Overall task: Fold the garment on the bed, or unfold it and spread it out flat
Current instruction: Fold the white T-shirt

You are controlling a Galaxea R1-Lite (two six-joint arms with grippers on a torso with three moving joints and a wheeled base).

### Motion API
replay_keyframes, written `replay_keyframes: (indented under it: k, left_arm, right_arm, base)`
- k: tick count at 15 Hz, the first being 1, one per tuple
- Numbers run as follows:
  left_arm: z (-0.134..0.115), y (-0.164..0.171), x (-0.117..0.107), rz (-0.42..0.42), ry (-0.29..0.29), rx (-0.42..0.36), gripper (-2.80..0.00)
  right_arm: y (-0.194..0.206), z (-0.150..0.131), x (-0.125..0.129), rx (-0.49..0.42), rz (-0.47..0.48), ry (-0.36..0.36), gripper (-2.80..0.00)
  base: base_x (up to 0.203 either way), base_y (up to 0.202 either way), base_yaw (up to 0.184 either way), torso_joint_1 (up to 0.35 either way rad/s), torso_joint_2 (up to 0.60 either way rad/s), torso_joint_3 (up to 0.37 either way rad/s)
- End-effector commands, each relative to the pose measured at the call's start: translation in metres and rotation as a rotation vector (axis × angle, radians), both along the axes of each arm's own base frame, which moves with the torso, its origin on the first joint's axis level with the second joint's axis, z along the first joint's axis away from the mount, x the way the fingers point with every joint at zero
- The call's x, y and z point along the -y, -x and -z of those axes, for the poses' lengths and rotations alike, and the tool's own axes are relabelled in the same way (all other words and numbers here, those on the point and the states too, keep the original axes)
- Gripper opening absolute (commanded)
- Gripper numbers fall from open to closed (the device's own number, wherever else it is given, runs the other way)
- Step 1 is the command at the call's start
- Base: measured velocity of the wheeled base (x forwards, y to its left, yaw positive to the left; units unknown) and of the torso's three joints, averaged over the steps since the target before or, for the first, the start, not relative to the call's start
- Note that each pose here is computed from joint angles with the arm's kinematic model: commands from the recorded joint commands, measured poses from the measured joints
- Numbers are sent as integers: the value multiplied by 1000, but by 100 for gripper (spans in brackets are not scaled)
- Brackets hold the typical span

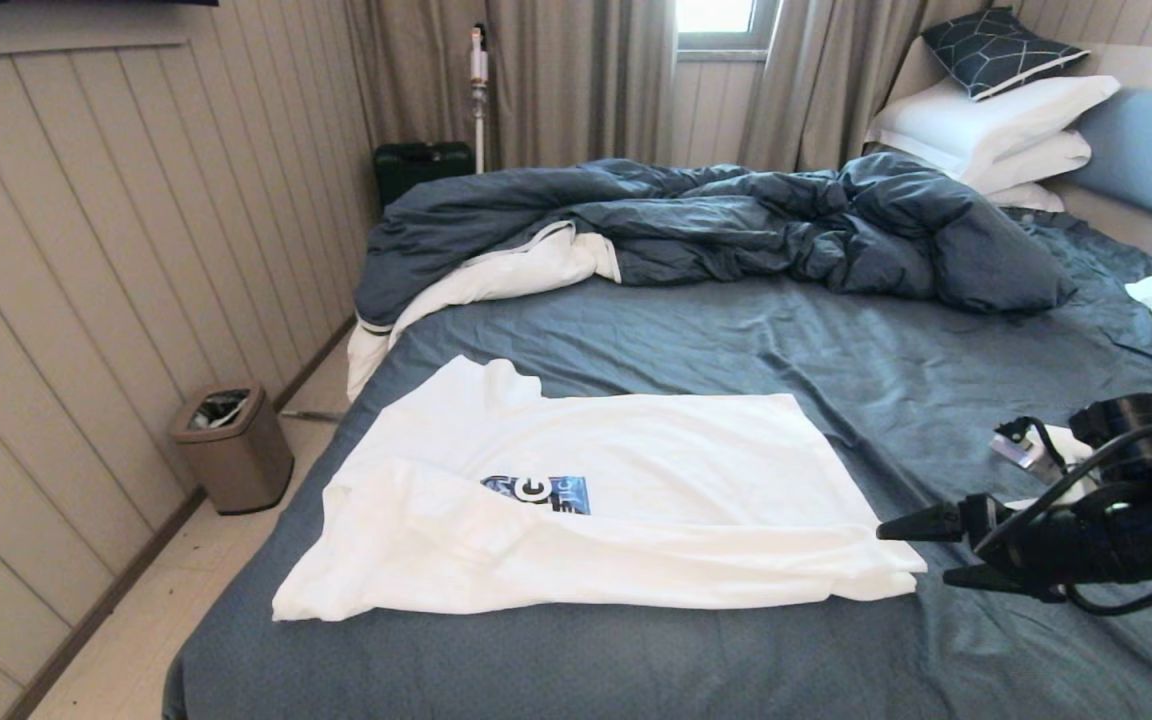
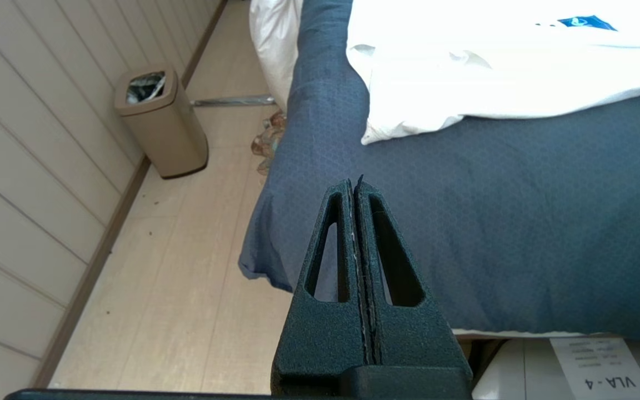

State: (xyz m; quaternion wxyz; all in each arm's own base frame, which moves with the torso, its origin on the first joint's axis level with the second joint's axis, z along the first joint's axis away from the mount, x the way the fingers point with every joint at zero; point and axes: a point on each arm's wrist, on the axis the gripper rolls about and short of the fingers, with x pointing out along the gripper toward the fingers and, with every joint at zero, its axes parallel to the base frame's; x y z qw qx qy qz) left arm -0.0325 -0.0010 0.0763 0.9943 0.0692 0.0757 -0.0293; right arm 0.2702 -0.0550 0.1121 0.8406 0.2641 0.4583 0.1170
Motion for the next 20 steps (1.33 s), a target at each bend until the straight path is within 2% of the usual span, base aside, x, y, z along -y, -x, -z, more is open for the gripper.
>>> replay_keyframes:
  k: [1,6,7,17,20]
  left_arm:
    - [1,0,0,0,-1,-10,-280]
    - [1,0,0,1,-2,-10,-280]
    - [1,0,0,0,-2,-10,-280]
    - [1,0,0,3,-2,-14,-280]
    - [1,0,0,1,-2,-15,-280]
  right_arm:
    - [-7,6,-7,-21,-26,-7,0]
    - [-12,8,-10,-25,-35,3,0]
    - [-13,9,-9,-28,-34,4,-280]
    - [-14,8,-14,-23,-53,8,-280]
    - [-23,1,-12,6,-45,10,-280]
  base:
    - [0,0,0,0,0,0]
    - [0,0,0,0,0,0]
    - [0,0,0,0,0,0]
    - [0,0,0,0,0,0]
    - [0,0,0,0,0,0]
